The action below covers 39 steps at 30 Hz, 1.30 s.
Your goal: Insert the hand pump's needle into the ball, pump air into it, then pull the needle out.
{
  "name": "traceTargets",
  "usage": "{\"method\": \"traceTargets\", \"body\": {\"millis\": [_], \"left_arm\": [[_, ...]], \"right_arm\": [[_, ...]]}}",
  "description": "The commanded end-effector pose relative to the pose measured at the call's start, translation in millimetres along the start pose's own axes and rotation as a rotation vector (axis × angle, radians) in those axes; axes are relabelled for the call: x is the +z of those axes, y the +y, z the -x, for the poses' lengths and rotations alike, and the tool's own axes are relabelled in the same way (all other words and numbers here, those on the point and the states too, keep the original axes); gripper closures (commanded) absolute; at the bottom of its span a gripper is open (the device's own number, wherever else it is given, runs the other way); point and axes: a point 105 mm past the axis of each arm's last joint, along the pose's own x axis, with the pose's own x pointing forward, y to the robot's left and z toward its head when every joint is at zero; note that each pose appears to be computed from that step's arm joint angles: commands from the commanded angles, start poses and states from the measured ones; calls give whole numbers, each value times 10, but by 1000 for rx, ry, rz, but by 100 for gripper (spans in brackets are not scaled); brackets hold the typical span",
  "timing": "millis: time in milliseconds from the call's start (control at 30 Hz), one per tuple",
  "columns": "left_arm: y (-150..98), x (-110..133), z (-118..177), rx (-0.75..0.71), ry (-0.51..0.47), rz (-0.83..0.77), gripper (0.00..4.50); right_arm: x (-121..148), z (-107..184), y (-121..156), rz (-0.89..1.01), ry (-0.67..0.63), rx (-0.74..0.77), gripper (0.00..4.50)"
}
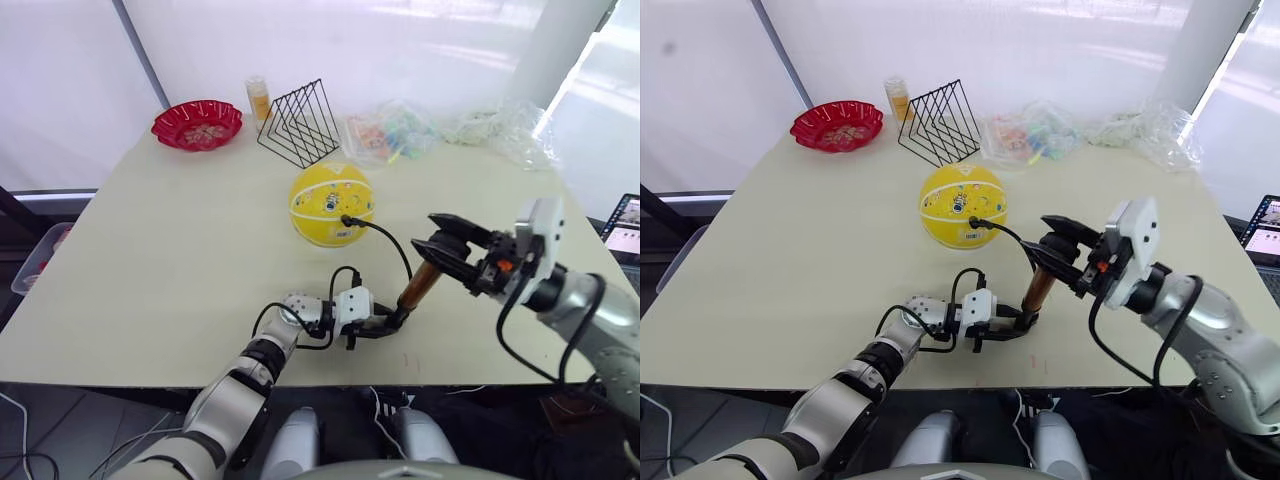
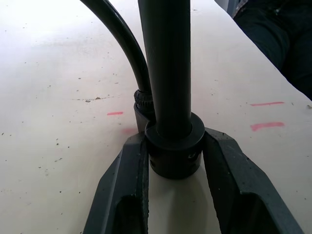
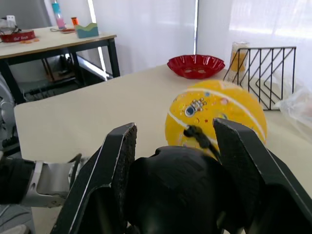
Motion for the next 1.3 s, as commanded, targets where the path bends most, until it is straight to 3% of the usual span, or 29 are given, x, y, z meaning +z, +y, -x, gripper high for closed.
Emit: {"method": "traceTargets", "body": {"millis": [33,200,333,433,600,700,900,967,1100,1300], "left_arm": [[-439,-665,235,-93,249,187,339],[-455,-671,227,-101,252,187,339],[-446,-667,222,-100,251,188,339],[-449,-665,210,-104,253,187,339],[-443,-663,207,-106,255,188,339],[-430,-666,216,-103,259,186,339],[-426,-666,222,-103,261,185,339],[-427,-665,222,-104,260,184,339],[-421,-661,224,-102,259,183,339],[-410,-658,229,-98,259,180,339]], "right_arm": [[-655,41,72,-106,153,-3,249],[-787,64,86,-94,153,-5,249],[-576,60,37,-76,95,-1,249],[25,85,-88,-5,-10,23,249],[461,156,-144,34,-46,44,249],[906,258,-203,120,-109,36,249],[1220,309,-190,139,-162,33,249],[1152,288,-169,118,-144,39,249],[677,226,-125,70,7,42,249],[128,99,-61,-26,80,35,249]]}}
